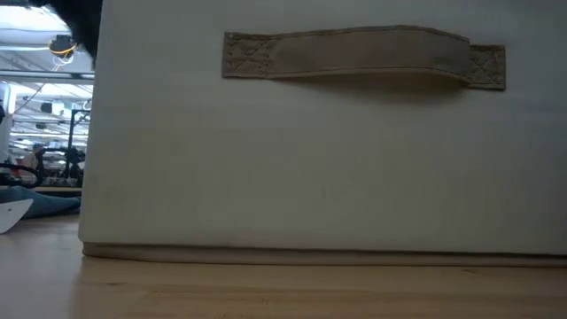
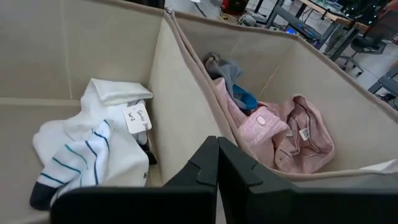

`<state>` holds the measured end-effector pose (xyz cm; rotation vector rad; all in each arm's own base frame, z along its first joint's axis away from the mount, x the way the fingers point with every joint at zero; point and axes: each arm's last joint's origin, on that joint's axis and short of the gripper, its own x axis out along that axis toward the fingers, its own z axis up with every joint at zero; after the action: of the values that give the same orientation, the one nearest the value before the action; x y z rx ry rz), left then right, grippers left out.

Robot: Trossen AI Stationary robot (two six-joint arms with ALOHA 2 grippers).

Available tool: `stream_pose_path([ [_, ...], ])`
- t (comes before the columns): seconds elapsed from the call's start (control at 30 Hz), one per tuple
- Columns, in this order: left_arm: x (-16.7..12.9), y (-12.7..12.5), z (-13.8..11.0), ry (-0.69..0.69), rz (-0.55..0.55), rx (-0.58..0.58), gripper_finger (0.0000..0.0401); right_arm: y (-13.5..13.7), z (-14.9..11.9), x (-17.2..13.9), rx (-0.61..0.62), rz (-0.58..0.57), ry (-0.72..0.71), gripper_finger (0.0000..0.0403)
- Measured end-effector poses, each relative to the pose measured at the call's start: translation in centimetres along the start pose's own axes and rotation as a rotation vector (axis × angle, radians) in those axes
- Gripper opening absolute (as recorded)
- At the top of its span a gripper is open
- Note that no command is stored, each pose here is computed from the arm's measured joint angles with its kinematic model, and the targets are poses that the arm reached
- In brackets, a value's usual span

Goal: Sort clothes
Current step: Put the blue sock into the top laundry organizer

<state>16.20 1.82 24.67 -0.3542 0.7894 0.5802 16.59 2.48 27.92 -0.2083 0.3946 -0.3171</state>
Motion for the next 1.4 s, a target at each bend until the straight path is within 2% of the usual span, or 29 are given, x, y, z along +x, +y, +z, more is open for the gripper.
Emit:
stream_pose_path([
  [0.27, 2.1, 0.3, -3.9, 0.154, 0.017, -0.2, 0.0141, 0.1, -0.1, 0.1, -0.02, 0.001, 0.009, 0.0007],
  [0.37, 2.7, 0.2, -5.1, 0.229, 0.001, -0.245, 0.0141, 0.0, 0.0, 0.1, -0.019, 0.0, 0.007, 0.0007],
  [0.53, 3.4, -0.5, -6.7, 0.339, -0.01, -0.258, 0.0141, 0.0, 0.0, 0.1, -0.02, 0.0, 0.007, 0.0007],
  [0.63, 3.7, -1.3, -7.3, 0.394, -0.015, -0.246, 0.0141, 0.0, 0.0, 0.1, -0.019, 0.0, 0.007, 0.0007],
  [1.0, 6.1, -2.4, -9.1, 0.498, 0.143, -0.156, 0.0141, 0.0, 0.0, 0.1, -0.019, 0.0, 0.006, 0.0007],
  [1.13, 7.0, -2.8, -9.3, 0.511, 0.152, -0.099, 0.0138, 0.1, 0.0, 0.1, -0.019, 0.007, 0.006, 0.0007],
  [1.27, 7.5, -3.1, -9.3, 0.509, 0.138, -0.055, 0.011, 0.1, 0.0, 0.1, -0.019, 0.007, 0.006, 0.0007],
  [1.4, 7.5, -3.1, -9.4, 0.513, 0.132, -0.021, 0.0054, 0.1, 0.0, 0.1, -0.02, 0.007, 0.007, 0.0007],
])
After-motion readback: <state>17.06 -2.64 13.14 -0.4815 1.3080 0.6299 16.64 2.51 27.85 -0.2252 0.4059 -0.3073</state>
